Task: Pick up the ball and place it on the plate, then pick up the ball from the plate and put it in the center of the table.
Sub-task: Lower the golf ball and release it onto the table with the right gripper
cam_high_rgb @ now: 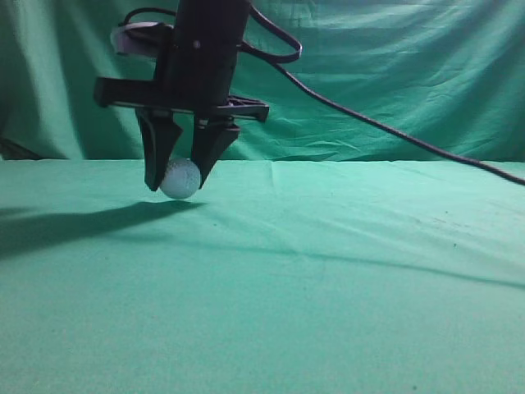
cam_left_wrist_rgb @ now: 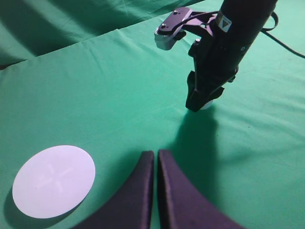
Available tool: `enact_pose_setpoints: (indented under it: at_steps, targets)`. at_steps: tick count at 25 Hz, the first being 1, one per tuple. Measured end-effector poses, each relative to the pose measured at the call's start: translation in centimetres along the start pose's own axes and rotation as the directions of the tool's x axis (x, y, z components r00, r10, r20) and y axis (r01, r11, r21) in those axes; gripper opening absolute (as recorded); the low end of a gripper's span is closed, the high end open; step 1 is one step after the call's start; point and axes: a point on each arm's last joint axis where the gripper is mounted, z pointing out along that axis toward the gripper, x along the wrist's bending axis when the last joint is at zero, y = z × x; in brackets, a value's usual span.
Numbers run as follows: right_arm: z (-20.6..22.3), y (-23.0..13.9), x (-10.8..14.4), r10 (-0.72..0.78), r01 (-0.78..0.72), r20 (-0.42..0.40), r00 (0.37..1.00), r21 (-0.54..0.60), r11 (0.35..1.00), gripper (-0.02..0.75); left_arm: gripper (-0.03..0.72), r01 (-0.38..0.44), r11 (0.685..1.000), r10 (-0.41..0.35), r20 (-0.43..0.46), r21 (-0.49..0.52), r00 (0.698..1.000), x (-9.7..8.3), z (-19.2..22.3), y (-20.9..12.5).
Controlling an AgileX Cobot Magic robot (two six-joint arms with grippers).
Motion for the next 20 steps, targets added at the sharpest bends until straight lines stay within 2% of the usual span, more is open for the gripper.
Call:
enact_pose_setpoints:
  at_steps: [4,8,9,14,15,16,18,20]
  targets:
    - [0.8,-0.2,0.0,0.000,0.000,-0.002,1.000,0.016,1.000,0.327,0.000,0.000,1.000,0.000,0.000,0.000,1.000,0.0,0.0,0.0]
    - [0.2,0.4,0.0,-0.002,0.002,-0.003,1.000,0.008,1.000,0.486,0.000,0.000,1.000,0.000,0.000,0.000,1.000,0.0,0.0,0.0]
    - [-0.4,0.7,0.0,-0.005,0.005,-0.004,1.000,0.006,1.000,0.517,0.000,0.000,1.000,0.000,0.000,0.000,1.000,0.0,0.0,0.0]
    - [-5.8,2.3,0.3,-0.019,0.019,-0.005,1.000,-0.015,1.000,0.509,0.000,0.000,1.000,0.000,0.000,0.000,1.000,0.0,0.0,0.0]
    - [-7.4,2.4,0.4,-0.020,0.020,0.003,1.000,-0.021,1.000,0.548,0.000,0.000,1.000,0.000,0.000,0.000,1.000,0.0,0.0,0.0]
    - [-9.3,2.4,0.4,-0.017,0.018,0.013,1.000,-0.038,0.999,0.530,0.000,0.000,1.000,0.000,0.000,0.000,1.000,0.0,0.0,0.0]
    - [-13.5,2.4,0.4,-0.009,0.013,0.042,0.999,-0.096,0.995,0.445,0.000,0.010,1.000,-0.010,0.004,-0.003,1.000,0.0,0.0,0.0]
    - [-17.6,2.0,0.4,-0.011,0.022,0.072,0.997,-0.158,0.987,0.311,0.000,0.036,0.999,-0.036,0.014,-0.011,0.999,-0.1,0.0,0.1]
